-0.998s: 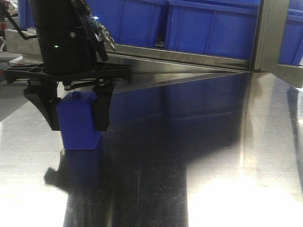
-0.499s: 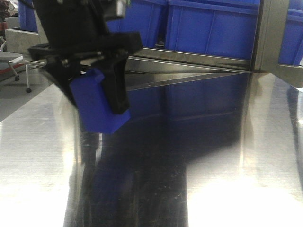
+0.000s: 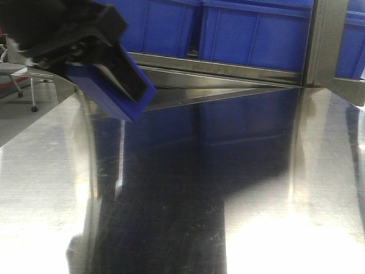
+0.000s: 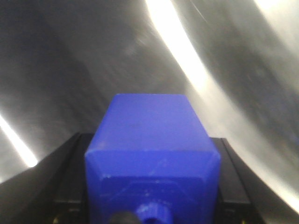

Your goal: Pick and sort blue part to right shelf

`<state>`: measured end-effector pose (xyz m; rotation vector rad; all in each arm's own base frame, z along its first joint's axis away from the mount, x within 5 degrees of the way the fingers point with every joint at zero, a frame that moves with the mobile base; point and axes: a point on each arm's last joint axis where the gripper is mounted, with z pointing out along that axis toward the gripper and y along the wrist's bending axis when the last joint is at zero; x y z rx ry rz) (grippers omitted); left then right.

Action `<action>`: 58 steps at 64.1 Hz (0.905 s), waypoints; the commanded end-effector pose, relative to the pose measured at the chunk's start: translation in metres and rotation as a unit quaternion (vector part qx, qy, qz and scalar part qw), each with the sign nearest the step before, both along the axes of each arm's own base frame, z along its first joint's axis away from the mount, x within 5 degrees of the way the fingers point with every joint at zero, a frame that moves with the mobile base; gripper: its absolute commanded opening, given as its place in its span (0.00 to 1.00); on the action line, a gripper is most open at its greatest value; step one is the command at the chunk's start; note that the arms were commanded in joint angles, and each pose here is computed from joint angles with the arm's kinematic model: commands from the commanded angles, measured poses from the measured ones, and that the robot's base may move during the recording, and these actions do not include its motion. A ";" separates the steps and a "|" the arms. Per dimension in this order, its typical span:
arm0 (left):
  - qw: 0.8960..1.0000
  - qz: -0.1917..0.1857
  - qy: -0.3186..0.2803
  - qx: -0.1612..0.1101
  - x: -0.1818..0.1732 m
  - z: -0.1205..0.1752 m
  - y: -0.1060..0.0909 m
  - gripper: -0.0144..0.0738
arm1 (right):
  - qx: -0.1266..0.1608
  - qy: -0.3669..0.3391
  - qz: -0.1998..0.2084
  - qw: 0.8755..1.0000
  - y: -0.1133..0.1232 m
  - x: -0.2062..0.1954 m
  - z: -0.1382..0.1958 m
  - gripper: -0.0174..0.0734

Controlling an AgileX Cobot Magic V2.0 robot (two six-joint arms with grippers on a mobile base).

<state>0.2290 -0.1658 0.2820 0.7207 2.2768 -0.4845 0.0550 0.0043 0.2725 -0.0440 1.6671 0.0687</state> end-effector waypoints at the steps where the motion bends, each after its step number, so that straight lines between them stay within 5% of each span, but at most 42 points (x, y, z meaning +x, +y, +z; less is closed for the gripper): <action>1: 0.991 0.067 -0.088 -0.073 -0.006 0.025 0.022 0.61 | 0.001 -0.055 -0.004 0.998 -0.001 0.000 0.017 0.64; 10: 0.975 0.148 -0.123 -0.112 -0.021 0.027 0.061 0.61 | 0.001 -0.055 -0.004 0.998 -0.001 0.000 0.017 0.64; 22: 0.955 0.216 -0.167 -0.116 -0.044 0.030 0.104 0.61 | 0.001 -0.055 -0.004 0.998 -0.001 0.000 0.017 0.64; 36: 0.918 0.297 -0.236 -0.114 -0.079 0.037 0.145 0.61 | 0.001 -0.055 -0.004 0.998 -0.001 0.000 0.017 0.64; 44: 0.901 0.317 -0.282 -0.093 -0.100 0.041 0.157 0.61 | 0.001 -0.055 -0.004 0.998 -0.001 0.000 0.017 0.64; 49: 0.899 0.313 -0.298 -0.070 -0.113 0.042 0.160 0.61 | 0.001 -0.055 -0.004 0.998 -0.001 0.000 0.017 0.64; 58: 0.896 0.308 -0.311 -0.072 -0.132 0.046 0.159 0.61 | 0.001 -0.055 -0.004 0.998 -0.001 0.000 0.017 0.64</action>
